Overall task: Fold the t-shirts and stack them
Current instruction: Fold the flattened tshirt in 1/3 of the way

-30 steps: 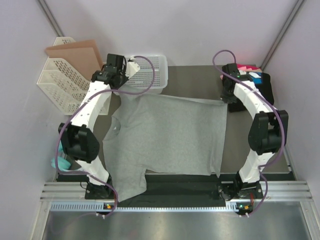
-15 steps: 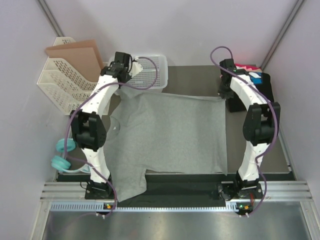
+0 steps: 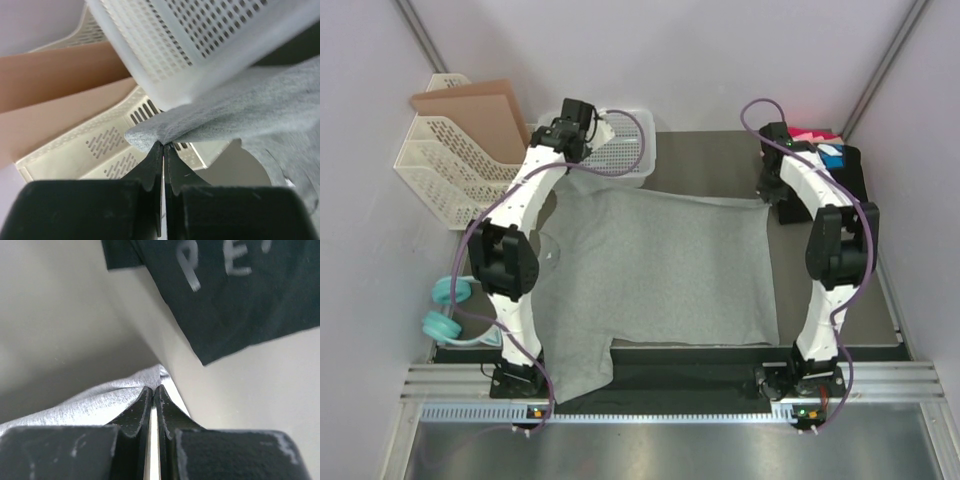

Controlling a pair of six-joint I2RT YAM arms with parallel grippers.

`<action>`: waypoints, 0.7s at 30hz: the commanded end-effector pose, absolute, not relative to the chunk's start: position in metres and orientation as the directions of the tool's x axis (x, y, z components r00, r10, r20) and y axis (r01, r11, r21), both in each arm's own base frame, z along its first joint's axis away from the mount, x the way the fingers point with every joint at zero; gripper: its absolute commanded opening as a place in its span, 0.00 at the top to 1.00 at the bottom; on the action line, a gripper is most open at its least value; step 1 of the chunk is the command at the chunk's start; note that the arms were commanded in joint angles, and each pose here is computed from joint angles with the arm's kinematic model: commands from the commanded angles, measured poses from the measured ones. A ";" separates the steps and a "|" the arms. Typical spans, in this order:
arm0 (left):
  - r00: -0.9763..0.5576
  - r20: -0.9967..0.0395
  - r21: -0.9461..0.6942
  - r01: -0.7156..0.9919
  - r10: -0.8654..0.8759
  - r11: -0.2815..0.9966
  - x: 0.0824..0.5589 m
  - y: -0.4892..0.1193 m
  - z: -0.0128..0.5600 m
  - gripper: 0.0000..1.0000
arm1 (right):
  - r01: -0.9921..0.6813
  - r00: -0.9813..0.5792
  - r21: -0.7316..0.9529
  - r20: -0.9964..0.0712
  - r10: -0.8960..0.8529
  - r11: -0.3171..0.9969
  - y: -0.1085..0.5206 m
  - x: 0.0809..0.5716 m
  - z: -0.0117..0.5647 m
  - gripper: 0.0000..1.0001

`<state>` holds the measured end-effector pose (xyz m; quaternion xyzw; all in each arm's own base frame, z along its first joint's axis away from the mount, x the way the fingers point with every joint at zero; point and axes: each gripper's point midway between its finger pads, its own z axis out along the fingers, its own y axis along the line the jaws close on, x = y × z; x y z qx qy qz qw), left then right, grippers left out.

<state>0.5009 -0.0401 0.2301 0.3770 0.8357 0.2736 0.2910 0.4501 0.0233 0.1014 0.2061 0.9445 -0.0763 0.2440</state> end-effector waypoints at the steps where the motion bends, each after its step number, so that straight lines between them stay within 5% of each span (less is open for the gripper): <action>1: -0.548 -0.296 0.688 0.445 0.782 0.573 0.472 -0.035 0.248 1.00 | 0.442 -0.734 -0.014 -0.580 0.353 0.897 0.011 0.452 0.142 1.00; 12: -0.566 -0.271 0.711 0.427 0.778 0.559 0.478 -0.033 0.257 1.00 | 0.443 -0.733 0.001 -0.575 0.363 0.896 0.009 0.461 0.157 1.00; 21: -0.610 -0.234 0.586 0.532 0.757 0.611 0.383 -0.053 0.233 1.00 | 0.459 -0.751 -0.029 -0.547 0.370 0.888 0.002 0.411 0.142 1.00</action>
